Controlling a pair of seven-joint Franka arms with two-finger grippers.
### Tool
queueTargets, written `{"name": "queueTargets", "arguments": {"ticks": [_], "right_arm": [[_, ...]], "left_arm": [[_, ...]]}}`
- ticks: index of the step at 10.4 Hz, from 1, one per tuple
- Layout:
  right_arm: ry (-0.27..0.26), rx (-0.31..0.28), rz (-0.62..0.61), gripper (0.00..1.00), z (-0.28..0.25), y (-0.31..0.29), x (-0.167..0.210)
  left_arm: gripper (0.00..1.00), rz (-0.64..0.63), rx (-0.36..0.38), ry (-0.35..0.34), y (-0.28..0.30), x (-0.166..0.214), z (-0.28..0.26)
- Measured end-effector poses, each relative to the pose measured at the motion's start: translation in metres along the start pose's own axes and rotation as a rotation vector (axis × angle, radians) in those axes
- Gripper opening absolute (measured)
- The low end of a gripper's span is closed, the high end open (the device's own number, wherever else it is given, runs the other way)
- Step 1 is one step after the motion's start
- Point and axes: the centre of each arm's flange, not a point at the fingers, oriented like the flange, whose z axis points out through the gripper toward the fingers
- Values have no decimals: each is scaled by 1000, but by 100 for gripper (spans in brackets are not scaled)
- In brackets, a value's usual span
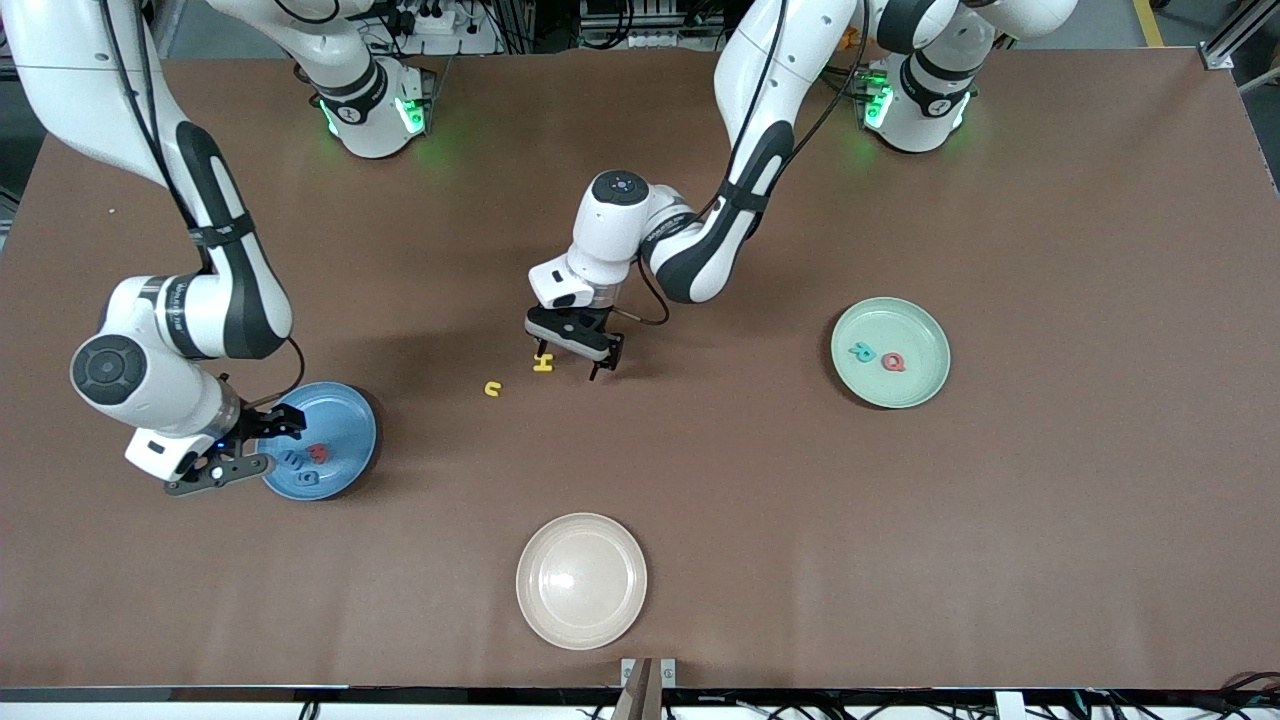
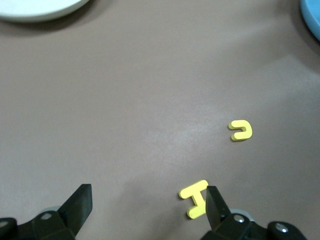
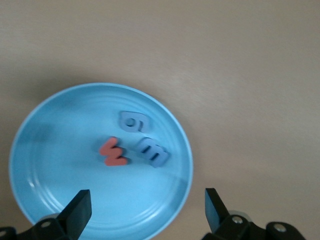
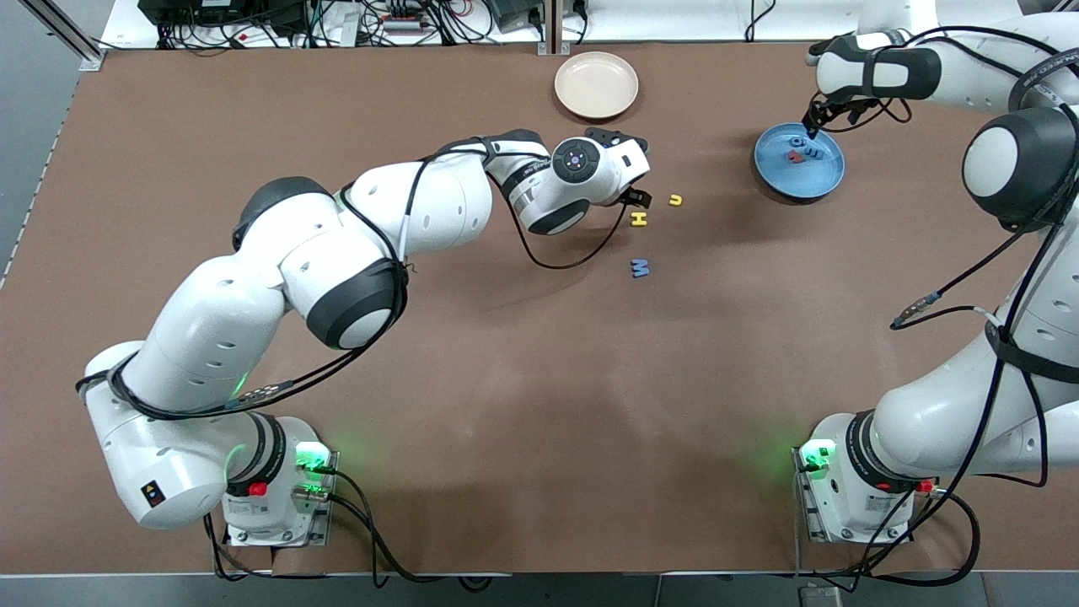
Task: Sort upper and lower case letters into plates
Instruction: 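Release the w while the left gripper grasps the yellow H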
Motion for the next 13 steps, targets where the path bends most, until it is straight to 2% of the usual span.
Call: {"name": "queueTargets", "arguments": {"ticks": [2,6,9,13], "right_arm": [[2,-1,12,100,1,7,-2],[-5,-1,90,100,7,52,-21],[-23,5,141,100,30,83,-37],[-31,-22,127,100,40,94,-42]], "left_arm": [[100,148,-34,51,5,2,6],[100,286,-117,143,22,-4,7],[100,387,-222,99,36,-27,19],[100,534,-250,92,-9,-22,40]]}}
